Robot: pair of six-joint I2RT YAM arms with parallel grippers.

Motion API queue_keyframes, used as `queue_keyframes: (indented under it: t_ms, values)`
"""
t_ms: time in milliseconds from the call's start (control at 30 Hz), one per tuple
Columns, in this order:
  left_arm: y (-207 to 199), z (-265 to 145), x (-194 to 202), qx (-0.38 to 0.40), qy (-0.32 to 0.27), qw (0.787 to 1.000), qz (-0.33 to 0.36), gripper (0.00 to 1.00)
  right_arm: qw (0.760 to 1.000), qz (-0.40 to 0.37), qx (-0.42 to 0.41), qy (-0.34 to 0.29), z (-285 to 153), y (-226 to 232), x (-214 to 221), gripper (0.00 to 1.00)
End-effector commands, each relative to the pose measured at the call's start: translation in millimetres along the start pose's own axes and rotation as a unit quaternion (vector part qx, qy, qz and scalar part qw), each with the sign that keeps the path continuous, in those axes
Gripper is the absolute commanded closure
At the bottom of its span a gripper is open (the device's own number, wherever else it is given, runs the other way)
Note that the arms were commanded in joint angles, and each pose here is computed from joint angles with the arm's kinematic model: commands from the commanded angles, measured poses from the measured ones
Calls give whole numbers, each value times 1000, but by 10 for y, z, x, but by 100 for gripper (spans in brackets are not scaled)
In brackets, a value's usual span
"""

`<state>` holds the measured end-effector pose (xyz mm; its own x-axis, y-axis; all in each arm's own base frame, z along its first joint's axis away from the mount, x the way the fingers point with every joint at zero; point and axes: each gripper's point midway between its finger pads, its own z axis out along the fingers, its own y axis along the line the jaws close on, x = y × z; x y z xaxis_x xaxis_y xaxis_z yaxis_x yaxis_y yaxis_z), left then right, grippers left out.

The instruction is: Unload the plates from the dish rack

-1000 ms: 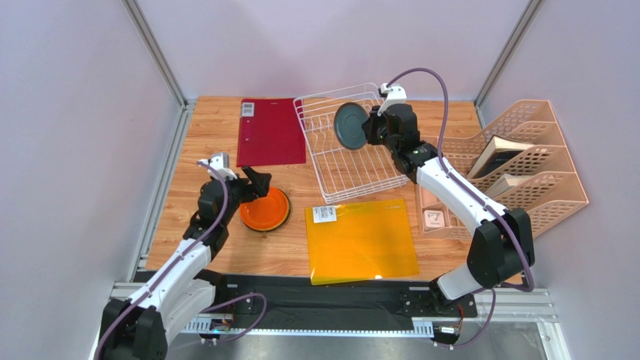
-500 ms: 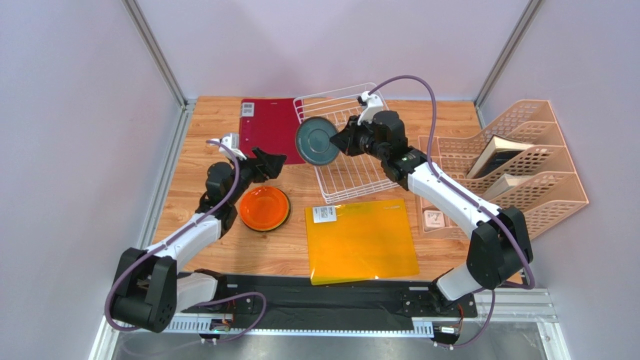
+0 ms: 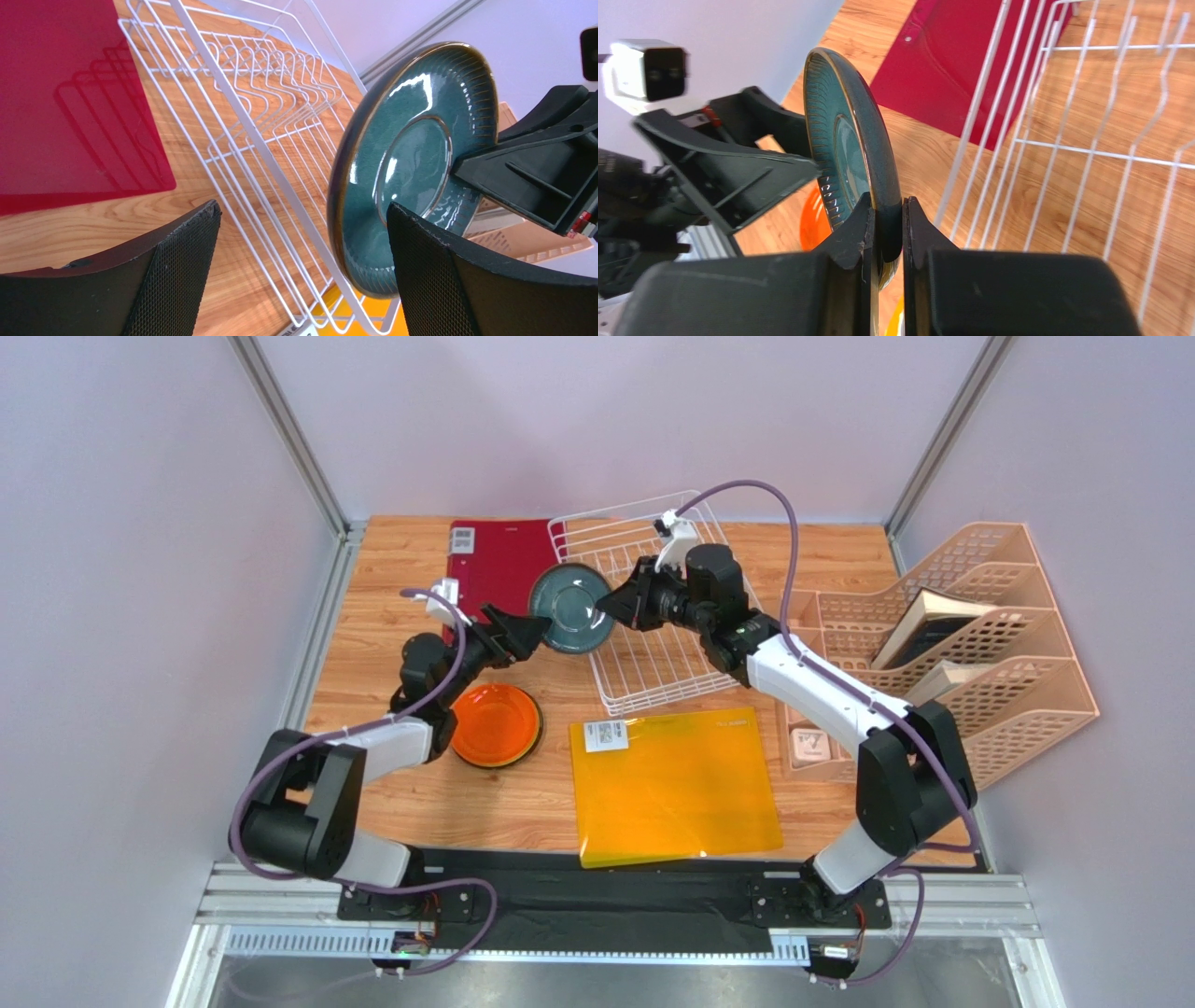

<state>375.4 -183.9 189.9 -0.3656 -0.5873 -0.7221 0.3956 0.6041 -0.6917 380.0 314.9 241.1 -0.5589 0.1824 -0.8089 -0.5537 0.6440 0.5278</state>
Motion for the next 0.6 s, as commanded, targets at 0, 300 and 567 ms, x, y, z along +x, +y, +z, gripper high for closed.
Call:
queue_keyframes:
  t_ms: [0, 300, 567]
  values:
    - [-353, 101, -251, 86, -46, 995, -4, 8, 995, 12, -90, -41, 34, 414, -269, 100]
    - [-441, 138, -221, 131, -49, 990, -12, 76, 993, 25, -112, -23, 141, 441, -185, 100]
    - [-418, 52, -148, 122, -35, 992, 19, 100, 992, 31, -118, -2, 255, 411, -103, 100]
